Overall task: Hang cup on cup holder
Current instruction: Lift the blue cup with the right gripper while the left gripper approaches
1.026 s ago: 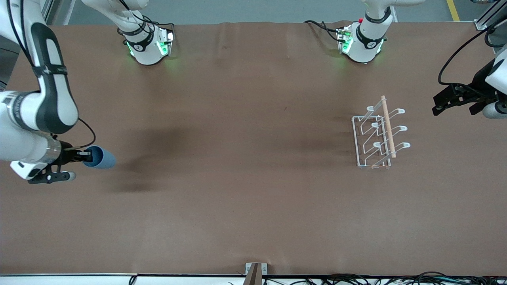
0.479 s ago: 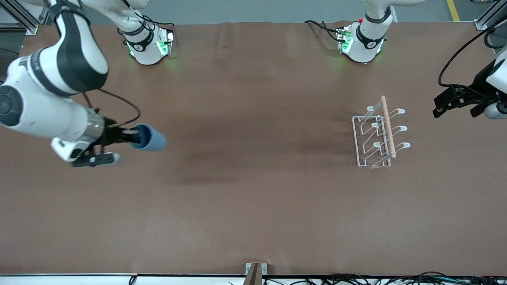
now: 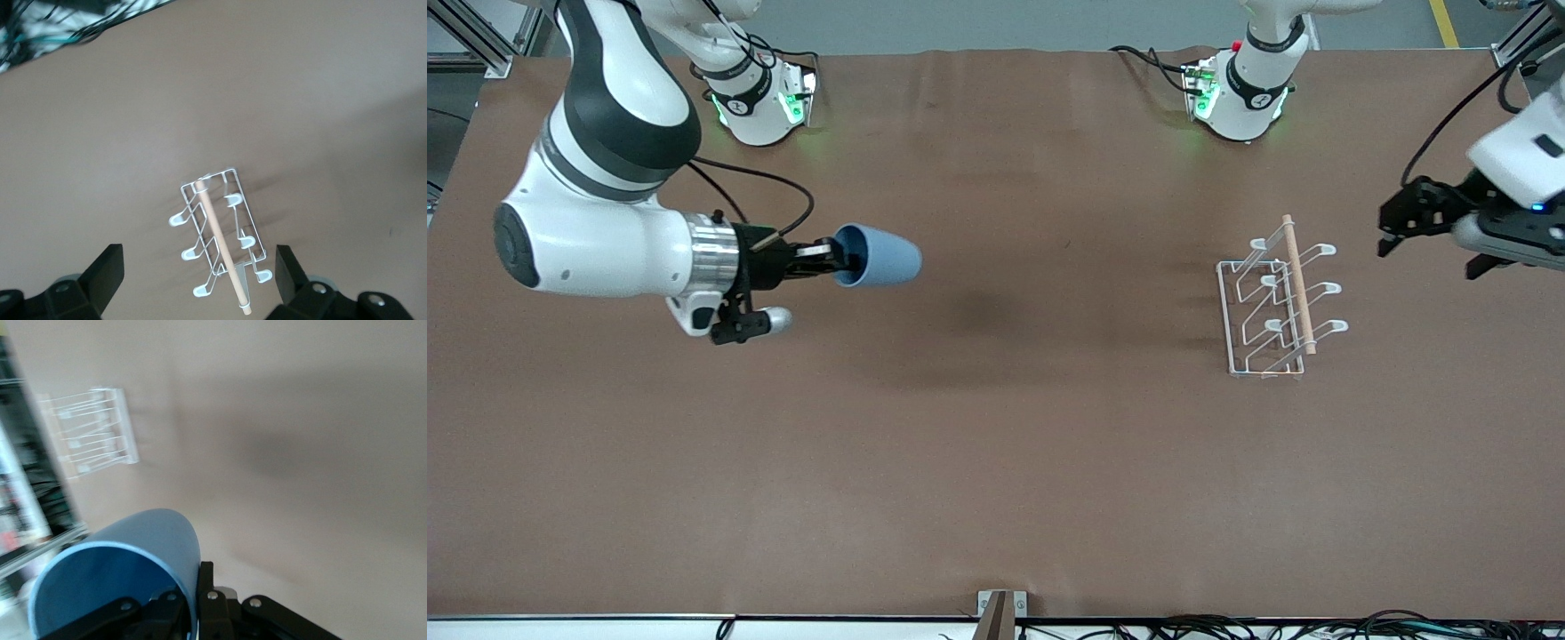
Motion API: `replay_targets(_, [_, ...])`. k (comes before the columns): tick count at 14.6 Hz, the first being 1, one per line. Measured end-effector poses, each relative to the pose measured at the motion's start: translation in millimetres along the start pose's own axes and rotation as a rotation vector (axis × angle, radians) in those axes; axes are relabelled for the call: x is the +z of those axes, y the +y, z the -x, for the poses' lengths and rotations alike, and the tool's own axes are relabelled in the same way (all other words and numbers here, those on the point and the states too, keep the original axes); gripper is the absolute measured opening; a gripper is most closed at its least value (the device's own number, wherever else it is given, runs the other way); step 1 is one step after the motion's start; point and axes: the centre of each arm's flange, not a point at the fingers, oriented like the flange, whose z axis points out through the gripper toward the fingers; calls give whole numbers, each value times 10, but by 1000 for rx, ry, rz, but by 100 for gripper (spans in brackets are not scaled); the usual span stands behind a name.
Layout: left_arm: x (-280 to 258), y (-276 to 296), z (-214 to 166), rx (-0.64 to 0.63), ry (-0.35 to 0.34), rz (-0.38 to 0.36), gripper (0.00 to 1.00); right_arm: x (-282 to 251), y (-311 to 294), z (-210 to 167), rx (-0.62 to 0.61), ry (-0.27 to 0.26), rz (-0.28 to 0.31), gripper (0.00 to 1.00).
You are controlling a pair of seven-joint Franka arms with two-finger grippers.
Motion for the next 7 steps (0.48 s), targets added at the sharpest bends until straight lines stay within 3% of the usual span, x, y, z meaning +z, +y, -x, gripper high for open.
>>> replay_targets(4, [-3,937,-200,232,2,22,100,720,-312,-2,57,-73,-245,5])
replay_targets(7, [6,1674,-221,405,-19,45,100,1168,-466,-62,120,-83,-414,5])
